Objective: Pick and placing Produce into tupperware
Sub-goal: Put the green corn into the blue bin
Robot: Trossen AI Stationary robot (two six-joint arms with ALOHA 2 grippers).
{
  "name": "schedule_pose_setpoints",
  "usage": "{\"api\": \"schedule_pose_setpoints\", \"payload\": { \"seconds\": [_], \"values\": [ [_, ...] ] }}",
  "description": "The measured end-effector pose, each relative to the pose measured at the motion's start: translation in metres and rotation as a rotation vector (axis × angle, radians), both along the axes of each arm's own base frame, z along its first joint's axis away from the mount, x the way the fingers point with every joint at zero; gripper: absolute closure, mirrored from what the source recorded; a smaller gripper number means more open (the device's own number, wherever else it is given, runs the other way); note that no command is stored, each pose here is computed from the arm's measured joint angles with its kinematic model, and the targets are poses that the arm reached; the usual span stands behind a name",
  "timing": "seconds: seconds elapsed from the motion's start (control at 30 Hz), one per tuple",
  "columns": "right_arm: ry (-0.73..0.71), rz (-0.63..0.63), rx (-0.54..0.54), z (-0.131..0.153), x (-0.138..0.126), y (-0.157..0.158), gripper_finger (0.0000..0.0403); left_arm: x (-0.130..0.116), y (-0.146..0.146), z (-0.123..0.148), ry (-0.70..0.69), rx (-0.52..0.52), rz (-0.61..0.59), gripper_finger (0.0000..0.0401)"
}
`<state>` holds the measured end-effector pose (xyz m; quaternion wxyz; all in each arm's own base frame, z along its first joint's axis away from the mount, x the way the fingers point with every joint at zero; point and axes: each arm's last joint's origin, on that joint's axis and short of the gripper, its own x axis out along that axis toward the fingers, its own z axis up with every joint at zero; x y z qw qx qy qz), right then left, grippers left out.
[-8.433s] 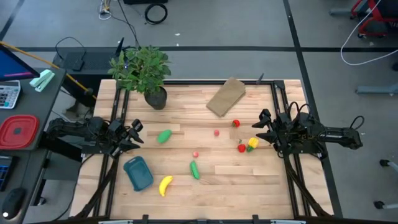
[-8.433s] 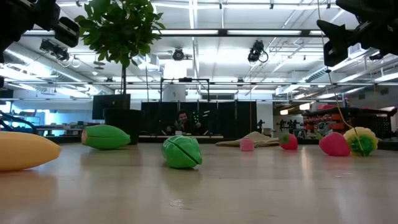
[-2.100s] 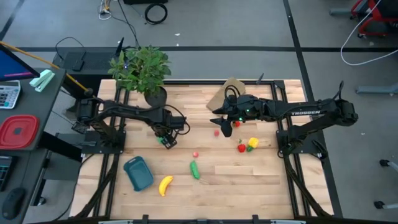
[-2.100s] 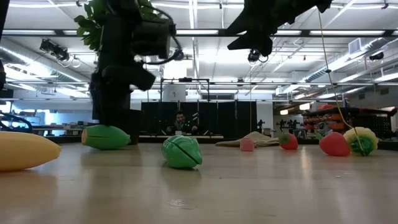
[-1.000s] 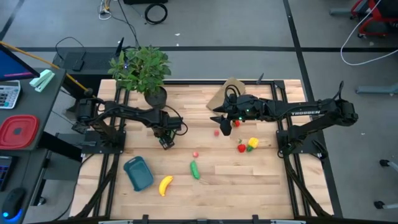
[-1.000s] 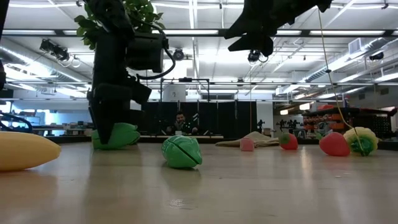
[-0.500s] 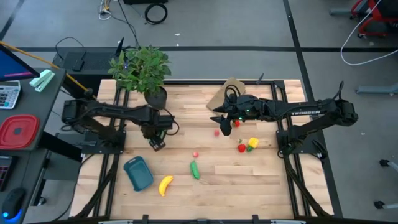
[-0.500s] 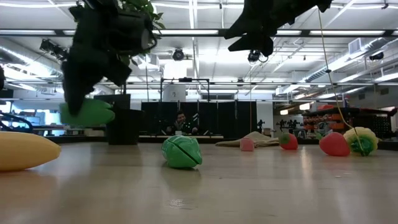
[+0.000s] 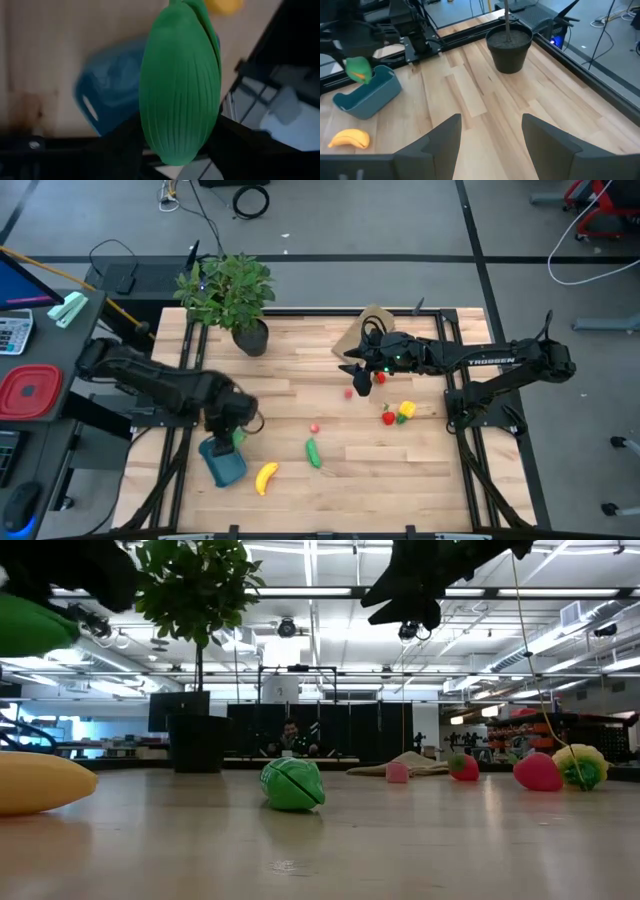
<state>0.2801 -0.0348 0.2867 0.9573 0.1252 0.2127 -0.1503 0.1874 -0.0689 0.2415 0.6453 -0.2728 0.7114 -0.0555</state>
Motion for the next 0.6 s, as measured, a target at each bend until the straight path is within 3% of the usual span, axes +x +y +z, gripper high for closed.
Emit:
{"api": "schedule_pose_setpoints", "payload": {
  "seconds": [0.17,0.3,0.43,0.6],
  "values": [
    [0.003,0.001,0.000,0.000,0.000,0.000,0.0183,-0.011,-0.026,-0.001,0.028,0.016,-0.088,0.0200],
    [0.004,0.000,0.001,0.000,0.000,0.000,0.0183,-0.018,-0.040,-0.003,0.019,0.087,-0.128,0.0196],
    [-0.001,-0.009,0.019,0.000,0.000,0.000,0.0183,-0.021,-0.047,-0.007,-0.006,0.145,-0.110,0.0185],
    [-0.002,-0.011,0.025,0.000,0.000,0.000,0.0183,-0.019,-0.056,-0.020,-0.063,0.108,-0.061,0.0192]
  ]
}}
